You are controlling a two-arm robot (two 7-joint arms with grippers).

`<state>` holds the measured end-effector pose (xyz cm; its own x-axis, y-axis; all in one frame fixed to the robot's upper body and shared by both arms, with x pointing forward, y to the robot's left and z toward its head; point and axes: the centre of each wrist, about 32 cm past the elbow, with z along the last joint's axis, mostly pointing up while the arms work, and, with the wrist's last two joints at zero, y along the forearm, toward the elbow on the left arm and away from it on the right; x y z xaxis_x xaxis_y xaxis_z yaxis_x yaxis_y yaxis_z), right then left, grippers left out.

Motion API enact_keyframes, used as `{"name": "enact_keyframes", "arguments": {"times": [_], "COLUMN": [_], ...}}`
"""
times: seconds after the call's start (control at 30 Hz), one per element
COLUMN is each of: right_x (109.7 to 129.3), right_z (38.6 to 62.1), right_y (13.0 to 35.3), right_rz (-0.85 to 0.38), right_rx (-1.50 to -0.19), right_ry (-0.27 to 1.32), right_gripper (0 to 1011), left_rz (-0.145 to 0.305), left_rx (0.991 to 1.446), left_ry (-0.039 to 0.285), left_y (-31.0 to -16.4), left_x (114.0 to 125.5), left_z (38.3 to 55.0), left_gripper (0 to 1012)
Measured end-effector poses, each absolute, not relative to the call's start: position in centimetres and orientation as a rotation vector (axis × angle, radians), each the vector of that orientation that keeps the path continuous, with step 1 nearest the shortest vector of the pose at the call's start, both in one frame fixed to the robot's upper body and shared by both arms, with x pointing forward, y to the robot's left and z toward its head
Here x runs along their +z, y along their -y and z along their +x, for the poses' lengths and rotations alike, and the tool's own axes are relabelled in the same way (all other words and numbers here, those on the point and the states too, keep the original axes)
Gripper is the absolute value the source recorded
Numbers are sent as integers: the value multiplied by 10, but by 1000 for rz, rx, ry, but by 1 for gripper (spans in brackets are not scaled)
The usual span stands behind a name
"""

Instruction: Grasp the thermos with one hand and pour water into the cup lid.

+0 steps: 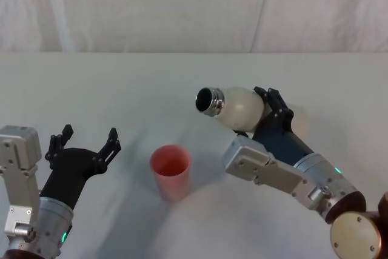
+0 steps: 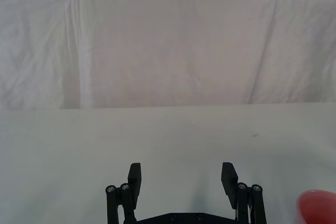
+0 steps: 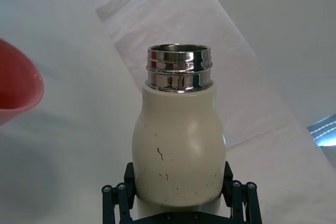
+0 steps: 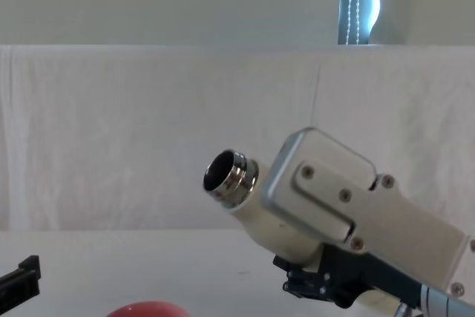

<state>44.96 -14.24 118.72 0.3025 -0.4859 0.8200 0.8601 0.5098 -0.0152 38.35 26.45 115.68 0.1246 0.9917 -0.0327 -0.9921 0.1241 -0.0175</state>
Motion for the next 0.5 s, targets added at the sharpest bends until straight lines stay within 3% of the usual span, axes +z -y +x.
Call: {"name": "enact_keyframes", "arguments": {"times": [0.5], "right_x": [1180], "right_z": [447], "right_y": [137], "right_rz": [-589], "right_rx": [-923], "right_ry": [1011], "right_gripper": [949], "left_rz": [-38], "left_rx": [1446], "left_ry": [-14], "left_y": [-265], "left_x": [1157], "left_z": [384], "left_gripper": [1001]}}
